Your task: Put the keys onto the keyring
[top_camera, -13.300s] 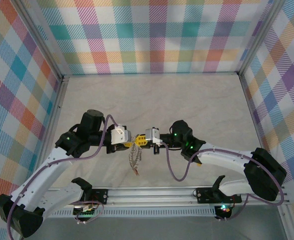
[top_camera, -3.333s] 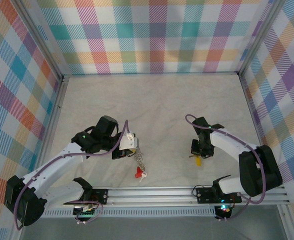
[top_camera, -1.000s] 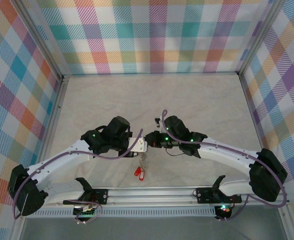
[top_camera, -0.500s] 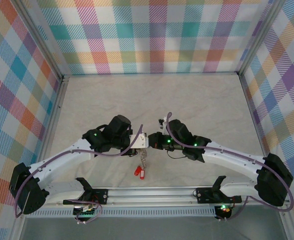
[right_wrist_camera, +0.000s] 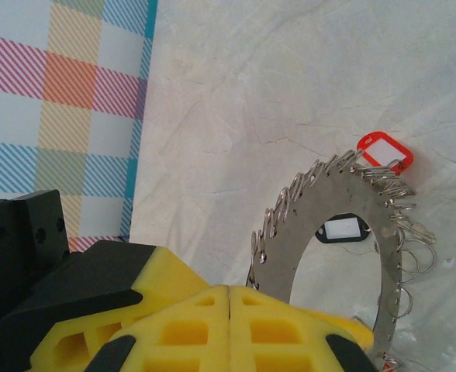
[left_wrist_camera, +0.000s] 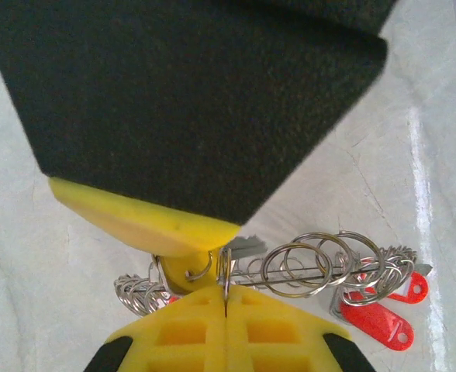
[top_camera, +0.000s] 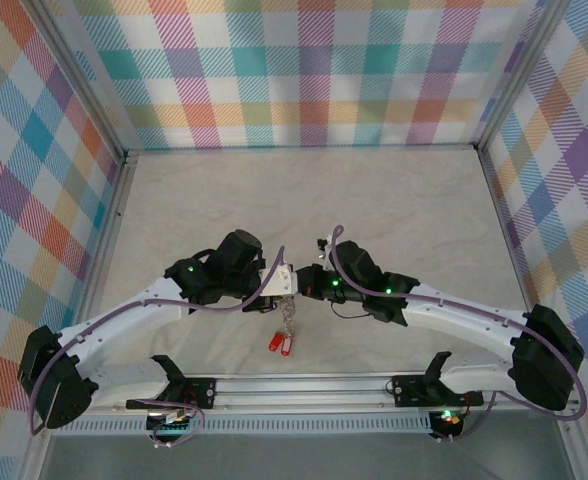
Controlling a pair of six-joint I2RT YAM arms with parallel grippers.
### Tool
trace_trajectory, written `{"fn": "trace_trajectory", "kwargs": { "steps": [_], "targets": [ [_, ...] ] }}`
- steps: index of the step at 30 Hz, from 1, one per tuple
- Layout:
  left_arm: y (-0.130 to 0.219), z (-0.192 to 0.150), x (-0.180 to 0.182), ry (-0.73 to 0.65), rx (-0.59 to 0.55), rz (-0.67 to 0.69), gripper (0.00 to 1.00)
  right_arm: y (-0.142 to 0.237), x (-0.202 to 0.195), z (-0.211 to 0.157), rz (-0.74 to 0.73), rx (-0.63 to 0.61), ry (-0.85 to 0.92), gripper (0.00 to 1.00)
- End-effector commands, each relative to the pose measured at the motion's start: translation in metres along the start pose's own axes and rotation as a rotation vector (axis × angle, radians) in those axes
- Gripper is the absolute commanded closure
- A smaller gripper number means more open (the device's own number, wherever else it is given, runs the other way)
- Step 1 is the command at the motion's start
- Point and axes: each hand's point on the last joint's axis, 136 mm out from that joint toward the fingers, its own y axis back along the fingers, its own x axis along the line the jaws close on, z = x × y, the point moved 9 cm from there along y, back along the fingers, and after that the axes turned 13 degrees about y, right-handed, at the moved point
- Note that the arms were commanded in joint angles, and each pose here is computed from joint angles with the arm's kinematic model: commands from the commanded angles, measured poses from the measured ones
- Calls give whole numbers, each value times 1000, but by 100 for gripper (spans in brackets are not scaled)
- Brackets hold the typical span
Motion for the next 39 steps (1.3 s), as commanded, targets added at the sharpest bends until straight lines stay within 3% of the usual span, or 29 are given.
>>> {"fn": "trace_trajectory", "kwargs": {
  "steps": [1,23,28,39],
  "targets": [
    [4,14,5,8,-70,11,100,-2,10,5,29,-30,-6,100],
    [-2,15,9,49,-30,13,100,-5,13,-9,27,-26,-44,100],
    [3,19,10,58,-84,23,100,-3,12,-9,-7,-33,-19,100],
    [6,14,14,80,-65,47,100,12,10,-9,-32,-57,-5,100]
  ]
}}
